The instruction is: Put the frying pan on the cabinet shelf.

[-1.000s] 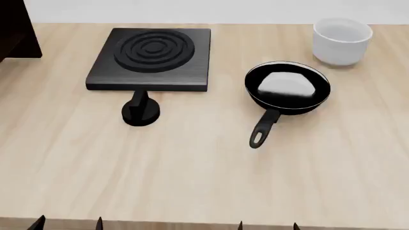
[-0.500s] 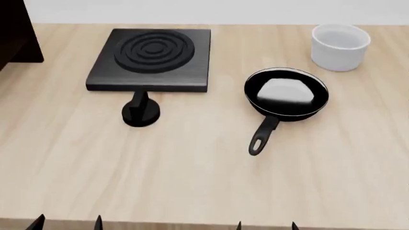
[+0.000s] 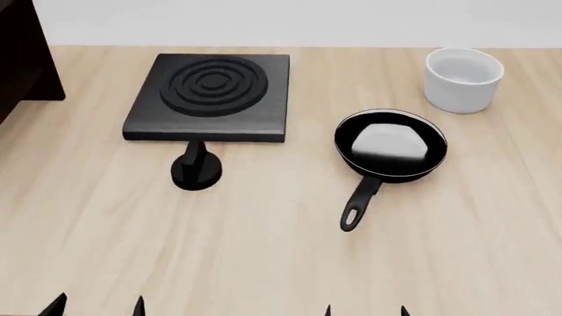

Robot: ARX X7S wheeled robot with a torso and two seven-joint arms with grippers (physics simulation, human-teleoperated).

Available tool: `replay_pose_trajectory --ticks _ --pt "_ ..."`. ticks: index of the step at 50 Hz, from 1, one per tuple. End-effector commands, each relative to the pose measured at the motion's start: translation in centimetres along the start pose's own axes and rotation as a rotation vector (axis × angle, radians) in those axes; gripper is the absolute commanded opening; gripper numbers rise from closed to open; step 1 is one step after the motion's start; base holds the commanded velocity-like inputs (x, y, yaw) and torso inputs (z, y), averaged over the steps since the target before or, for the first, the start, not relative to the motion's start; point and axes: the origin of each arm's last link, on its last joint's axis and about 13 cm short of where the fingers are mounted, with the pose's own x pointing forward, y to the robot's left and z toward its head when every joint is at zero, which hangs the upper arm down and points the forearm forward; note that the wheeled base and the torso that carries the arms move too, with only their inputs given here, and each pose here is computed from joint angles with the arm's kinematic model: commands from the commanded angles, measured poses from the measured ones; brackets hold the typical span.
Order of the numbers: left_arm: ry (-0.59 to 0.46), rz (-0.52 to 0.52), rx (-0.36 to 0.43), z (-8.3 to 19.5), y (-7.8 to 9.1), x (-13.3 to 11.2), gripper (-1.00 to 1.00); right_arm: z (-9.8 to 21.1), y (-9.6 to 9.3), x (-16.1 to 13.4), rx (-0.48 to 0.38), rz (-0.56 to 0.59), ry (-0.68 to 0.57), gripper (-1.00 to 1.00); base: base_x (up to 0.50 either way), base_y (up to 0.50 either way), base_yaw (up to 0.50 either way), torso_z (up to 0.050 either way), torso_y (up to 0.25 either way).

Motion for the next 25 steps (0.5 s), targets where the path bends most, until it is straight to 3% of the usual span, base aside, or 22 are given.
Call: replay_pose_trajectory --ticks 1,11,18,21,25 --pt "0.0 -0.007 -0.004 0.05 -0.05 -0.08 1.0 0.03 0.01 -0.11 -0.003 0.0 0.005 1.0 0.0 0.0 0.0 0.05 0.0" --pt "-0.007 -0.034 0.0 0.07 -0.15 -0.12 1.0 -0.74 -0.17 0.29 0.0 0.0 0.008 1.0 0.0 0.0 0.0 0.05 0.0" --pt "0.009 0.007 -0.024 0.02 -0.01 -0.04 1.0 -0.6 -0.12 0.15 -0.002 -0.002 0.007 1.0 0.0 0.0 0.0 0.048 0.0" --pt "0.005 0.071 -0.044 -0.03 0.29 0.08 1.0 -0.64 -0.12 0.15 -0.003 -0.003 0.008 1.0 0.0 0.0 0.0 0.005 0.0" --pt "-0.004 0.061 -0.075 0.29 0.24 0.08 1.0 -0.67 -0.13 0.17 0.0 -0.007 0.007 1.0 0.0 0.0 0.0 0.0 0.0"
